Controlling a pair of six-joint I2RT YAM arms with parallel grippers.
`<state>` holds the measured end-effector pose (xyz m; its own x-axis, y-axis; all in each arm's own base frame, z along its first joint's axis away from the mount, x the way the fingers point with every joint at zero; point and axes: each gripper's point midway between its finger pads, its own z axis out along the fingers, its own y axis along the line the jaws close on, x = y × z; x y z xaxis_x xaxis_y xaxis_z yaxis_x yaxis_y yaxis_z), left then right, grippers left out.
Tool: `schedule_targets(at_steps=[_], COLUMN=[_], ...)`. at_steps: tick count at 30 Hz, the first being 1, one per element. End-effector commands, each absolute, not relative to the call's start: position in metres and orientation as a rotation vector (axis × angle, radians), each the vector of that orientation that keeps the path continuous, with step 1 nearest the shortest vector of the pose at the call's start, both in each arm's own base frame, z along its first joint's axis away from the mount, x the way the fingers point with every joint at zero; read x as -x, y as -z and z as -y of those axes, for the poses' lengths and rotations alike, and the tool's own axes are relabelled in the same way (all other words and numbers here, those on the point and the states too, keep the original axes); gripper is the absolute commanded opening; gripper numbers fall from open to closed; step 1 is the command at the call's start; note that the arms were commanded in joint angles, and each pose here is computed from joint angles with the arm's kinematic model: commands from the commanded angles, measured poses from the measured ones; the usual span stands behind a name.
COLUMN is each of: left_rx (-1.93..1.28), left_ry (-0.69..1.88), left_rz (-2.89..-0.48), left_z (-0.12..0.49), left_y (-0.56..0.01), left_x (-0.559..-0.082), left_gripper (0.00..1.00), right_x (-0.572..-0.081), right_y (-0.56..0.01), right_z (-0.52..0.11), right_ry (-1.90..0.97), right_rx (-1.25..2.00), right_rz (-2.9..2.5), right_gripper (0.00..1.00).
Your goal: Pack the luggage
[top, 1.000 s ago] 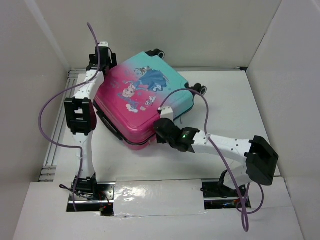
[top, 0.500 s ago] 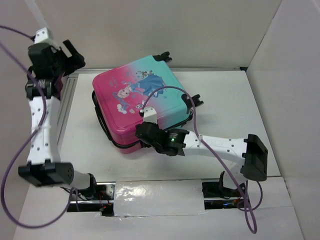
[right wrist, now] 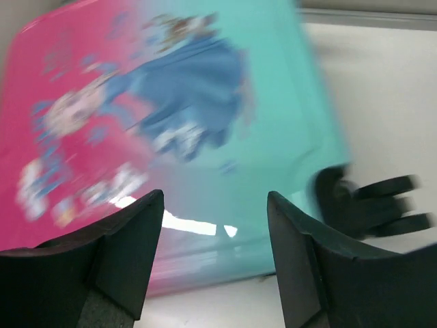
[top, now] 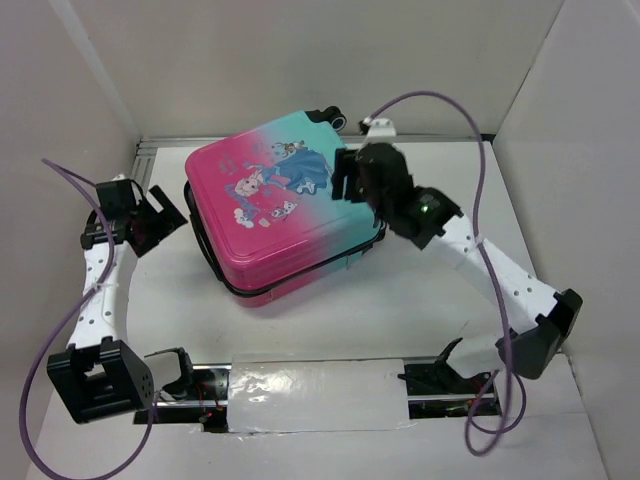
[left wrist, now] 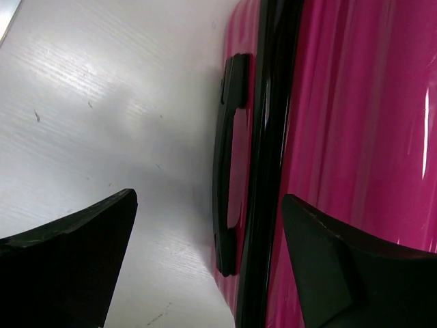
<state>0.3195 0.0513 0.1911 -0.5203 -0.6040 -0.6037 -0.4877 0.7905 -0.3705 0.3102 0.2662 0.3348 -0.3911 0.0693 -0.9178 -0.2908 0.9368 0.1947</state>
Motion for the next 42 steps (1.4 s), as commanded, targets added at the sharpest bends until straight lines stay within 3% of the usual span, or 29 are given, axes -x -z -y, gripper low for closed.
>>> schedule_targets(at_steps=[1, 5, 8, 12, 19, 30, 37, 42], left_rx=[0.829, 0.941, 1.048, 1.071, 0.994, 0.803, 0.714, 0.423], left_ry=[0.272, 0.223, 0.222, 0.283, 0.271, 0.284, 0.280, 0.468], left_rz=[-2.094, -2.140, -2.173, -2.188, -2.222, -2.329, -2.366, -2.347], left_z=[-0.045, -0.053, -0.057, -0.054, -0.046, 0.001, 0.012, 0.047], left_y=[-0.216, -0.180, -0.152, -0.133, -0.126, -0.115, -0.108, -0.121], left_x=[-0.319, -0.311, -0.311, -0.322, -0.349, -0.388, -0.421, -0.464], left_gripper=[0.99, 0.99, 0.99, 0.99, 0.98, 0.97, 0.97, 0.96], right_x=[-0.366, -0.422, -0.469, -0.521, -0.567, -0.582, -0.562, -0.524], right_y=[-0.352, -0.357, -0.330, -0.287, -0.228, -0.143, -0.114, -0.117], right_z=[-0.226, -0.195, -0.172, -0.143, -0.101, -0.118, -0.143, -0.167], right_ry=[-0.358, -0.314, -0.230, -0.219, -0.289, -0.404, -0.530, -0.568], right_rx=[0.112, 0.090, 0.066, 0.009, -0.048, -0.012, 0.025, 0.045], right_rz=[-1.898, -1.869, -1.919, -2.009, -2.080, -2.197, -2.243, -2.238], right_gripper=[0.69, 0.79, 0.84, 0.84, 0.82, 0.76, 0.69, 0.67])
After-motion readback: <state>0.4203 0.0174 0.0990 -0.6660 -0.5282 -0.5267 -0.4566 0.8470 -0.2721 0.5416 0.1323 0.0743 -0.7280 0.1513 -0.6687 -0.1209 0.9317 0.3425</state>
